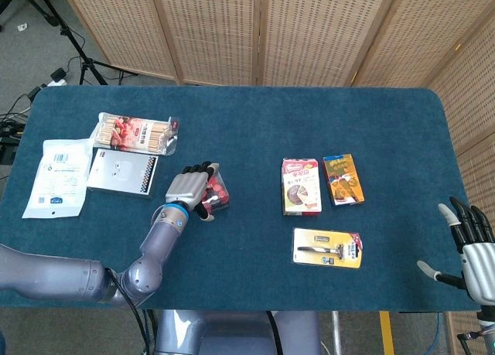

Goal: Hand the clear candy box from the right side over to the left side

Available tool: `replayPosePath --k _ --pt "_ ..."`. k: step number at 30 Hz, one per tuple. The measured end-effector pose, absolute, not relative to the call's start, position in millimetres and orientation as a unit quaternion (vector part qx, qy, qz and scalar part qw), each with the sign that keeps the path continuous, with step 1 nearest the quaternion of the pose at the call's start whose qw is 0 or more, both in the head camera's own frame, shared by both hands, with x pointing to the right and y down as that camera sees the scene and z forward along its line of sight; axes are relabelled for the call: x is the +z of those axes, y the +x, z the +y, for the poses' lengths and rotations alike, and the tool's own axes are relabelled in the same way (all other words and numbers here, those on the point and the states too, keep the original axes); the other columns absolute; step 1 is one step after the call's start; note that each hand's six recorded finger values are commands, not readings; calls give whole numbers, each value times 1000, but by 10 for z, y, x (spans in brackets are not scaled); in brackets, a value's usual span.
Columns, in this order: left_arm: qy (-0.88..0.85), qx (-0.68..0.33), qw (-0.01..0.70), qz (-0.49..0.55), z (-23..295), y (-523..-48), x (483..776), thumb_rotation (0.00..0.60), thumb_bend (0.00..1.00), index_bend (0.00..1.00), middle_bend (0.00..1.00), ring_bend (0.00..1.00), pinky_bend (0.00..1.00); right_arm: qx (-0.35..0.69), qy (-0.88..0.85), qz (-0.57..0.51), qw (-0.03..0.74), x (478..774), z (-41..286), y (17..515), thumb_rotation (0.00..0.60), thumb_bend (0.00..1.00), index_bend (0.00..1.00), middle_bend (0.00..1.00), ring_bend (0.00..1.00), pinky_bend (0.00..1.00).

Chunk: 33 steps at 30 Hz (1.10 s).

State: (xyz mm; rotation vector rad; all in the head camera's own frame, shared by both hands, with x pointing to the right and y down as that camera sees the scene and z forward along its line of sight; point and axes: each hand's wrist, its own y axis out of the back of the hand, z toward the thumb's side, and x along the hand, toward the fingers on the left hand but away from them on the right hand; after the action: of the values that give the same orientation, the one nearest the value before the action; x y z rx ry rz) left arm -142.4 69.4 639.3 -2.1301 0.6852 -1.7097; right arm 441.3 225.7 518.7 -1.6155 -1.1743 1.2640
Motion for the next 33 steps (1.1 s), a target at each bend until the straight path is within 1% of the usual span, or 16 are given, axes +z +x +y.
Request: replayPosePath --k 3,4,5,7,8,9,11,14,16,19,24,28,33 --pt "-741 -606 163 237 696 -1420 6450 600 156 5 0 0 0 492 -635 -461 376 5185 2256 4417 600 0 0 0 0 0" --pt "-740 -608 162 237 698 -1414 6480 600 182 38 0 0 3 491 -636 -462 375 5182 2256 4415 600 0 0 0 0 0" --pt "-739 -610 161 236 702 -1407 6505 600 203 74 0 0 11 490 -637 -462 375 5179 2257 4415 600 0 0 0 0 0" --pt "-737 -613 160 235 720 -1383 6562 600 267 219 1 12 67 489 -637 -463 374 5172 2259 4419 600 0 0 0 0 0" --pt "-737 -614 159 234 728 -1373 6586 600 295 274 18 42 105 488 -638 -464 373 5167 2259 4422 600 0 0 0 0 0" --pt "-736 -616 159 234 737 -1364 6607 600 314 306 38 70 130 487 -638 -466 372 5161 2260 4429 600 0 0 0 0 0" --pt "-731 -620 162 234 750 -1362 6639 600 365 406 121 154 200 486 -637 -468 372 5148 2258 4444 600 0 0 0 0 0" --pt "-721 -629 170 236 754 -1387 6666 600 418 524 196 214 251 485 -637 -470 371 5141 2259 4456 600 0 0 0 0 0" --pt "-713 -634 179 241 739 -1412 6675 600 434 562 224 237 268 485 -637 -470 371 5139 2259 4461 600 0 0 0 0 0" --pt "-703 -634 200 254 687 -1437 6659 600 443 592 247 254 281 485 -637 -470 371 5137 2263 4462 600 0 0 0 0 0" --pt "-699 -617 223 286 575 -1470 6550 600 443 603 255 255 281 490 -636 -467 370 5157 2262 4472 600 0 0 0 0 0" --pt "-710 -598 229 293 538 -1543 6373 600 441 615 263 257 281 498 -632 -465 370 5177 2253 4491 600 0 0 0 0 0" --pt "-735 -576 228 276 543 -1688 6139 600 439 620 268 259 282 501 -630 -464 370 5183 2254 4490 600 0 0 0 0 0"
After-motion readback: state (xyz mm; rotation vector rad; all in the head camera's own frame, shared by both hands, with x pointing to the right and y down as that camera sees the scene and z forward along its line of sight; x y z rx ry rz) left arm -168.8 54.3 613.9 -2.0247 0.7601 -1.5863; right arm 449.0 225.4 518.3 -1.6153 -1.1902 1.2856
